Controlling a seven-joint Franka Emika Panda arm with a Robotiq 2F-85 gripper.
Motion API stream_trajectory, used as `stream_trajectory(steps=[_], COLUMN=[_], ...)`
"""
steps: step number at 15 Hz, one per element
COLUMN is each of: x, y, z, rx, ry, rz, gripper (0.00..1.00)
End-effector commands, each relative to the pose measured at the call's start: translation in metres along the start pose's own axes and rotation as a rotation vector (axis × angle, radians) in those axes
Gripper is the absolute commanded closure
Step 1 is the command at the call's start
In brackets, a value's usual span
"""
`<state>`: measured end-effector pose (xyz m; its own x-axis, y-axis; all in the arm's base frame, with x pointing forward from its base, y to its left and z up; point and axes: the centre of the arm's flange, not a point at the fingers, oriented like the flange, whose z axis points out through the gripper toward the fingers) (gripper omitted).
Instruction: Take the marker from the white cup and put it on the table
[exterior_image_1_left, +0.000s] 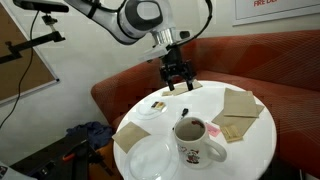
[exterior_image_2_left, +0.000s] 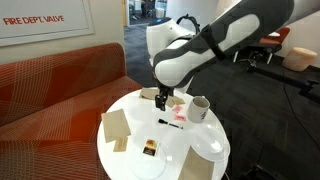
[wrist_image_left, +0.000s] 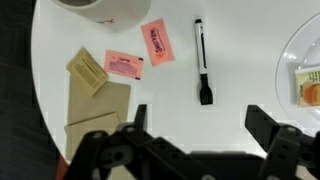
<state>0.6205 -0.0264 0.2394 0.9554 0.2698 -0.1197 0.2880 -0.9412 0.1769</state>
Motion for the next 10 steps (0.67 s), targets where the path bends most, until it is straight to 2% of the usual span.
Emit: stream_trajectory(steps=[1,10], x=[-0.037,-0.09], y=[0.009,0.026], z=[-0.055,-0.145], rx=[-0.02,-0.01], ry=[0.0,0.067], rz=[0.024,0.054], gripper=[0.0,0.0])
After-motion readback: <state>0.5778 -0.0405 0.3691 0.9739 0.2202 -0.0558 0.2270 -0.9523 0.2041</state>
